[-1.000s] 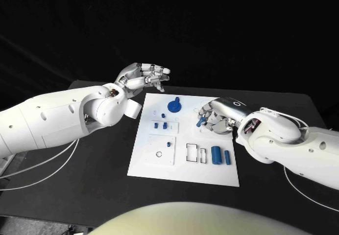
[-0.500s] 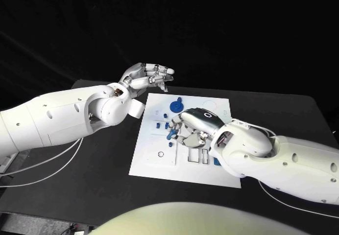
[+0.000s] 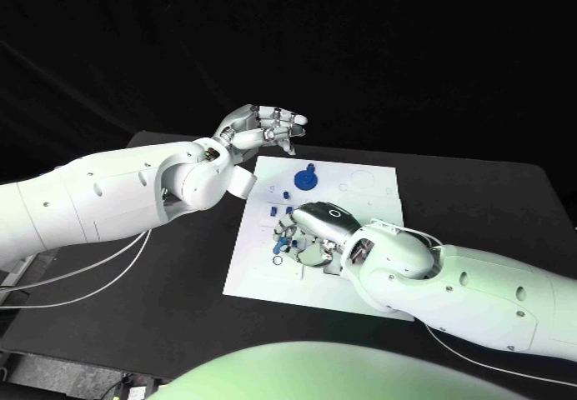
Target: Assemble the parts on the task board
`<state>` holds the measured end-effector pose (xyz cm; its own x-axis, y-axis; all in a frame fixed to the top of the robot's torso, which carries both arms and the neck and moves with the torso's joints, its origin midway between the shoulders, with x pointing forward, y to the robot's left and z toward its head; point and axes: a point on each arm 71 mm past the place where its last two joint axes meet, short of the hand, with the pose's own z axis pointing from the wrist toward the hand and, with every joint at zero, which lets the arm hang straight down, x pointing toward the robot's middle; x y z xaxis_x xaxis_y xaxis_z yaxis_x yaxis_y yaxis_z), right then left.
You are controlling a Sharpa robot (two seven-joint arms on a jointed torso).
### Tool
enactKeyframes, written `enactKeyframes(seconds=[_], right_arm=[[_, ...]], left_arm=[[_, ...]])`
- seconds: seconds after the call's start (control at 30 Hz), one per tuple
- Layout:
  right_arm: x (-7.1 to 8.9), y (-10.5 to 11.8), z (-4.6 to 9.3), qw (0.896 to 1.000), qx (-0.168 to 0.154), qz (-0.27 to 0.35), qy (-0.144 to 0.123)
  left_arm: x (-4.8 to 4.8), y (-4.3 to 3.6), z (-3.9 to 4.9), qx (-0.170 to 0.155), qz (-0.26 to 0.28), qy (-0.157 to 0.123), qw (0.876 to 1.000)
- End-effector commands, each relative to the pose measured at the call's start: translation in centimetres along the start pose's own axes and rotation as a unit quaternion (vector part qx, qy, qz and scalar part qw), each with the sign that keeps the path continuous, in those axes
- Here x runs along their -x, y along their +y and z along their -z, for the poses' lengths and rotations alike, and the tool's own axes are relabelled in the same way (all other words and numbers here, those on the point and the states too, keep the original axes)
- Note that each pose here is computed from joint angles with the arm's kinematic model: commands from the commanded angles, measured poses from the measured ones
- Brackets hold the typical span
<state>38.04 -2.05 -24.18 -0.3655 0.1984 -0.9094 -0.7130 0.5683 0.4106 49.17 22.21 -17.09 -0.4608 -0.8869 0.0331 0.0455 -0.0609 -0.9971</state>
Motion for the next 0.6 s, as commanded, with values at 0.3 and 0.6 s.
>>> enactKeyframes(seconds=[0.3,0.6], right_arm=[[-1.02,-0.09,-0.46,0.999,0.003,0.013,0.030],[-1.40,-0.34,-0.61,0.999,-0.001,0.019,0.043]], left_arm=[[-0.34,-0.11,-0.10,-0.005,0.003,0.010,1.000],[-0.35,-0.11,-0.09,-0.004,0.003,0.010,1.000]])
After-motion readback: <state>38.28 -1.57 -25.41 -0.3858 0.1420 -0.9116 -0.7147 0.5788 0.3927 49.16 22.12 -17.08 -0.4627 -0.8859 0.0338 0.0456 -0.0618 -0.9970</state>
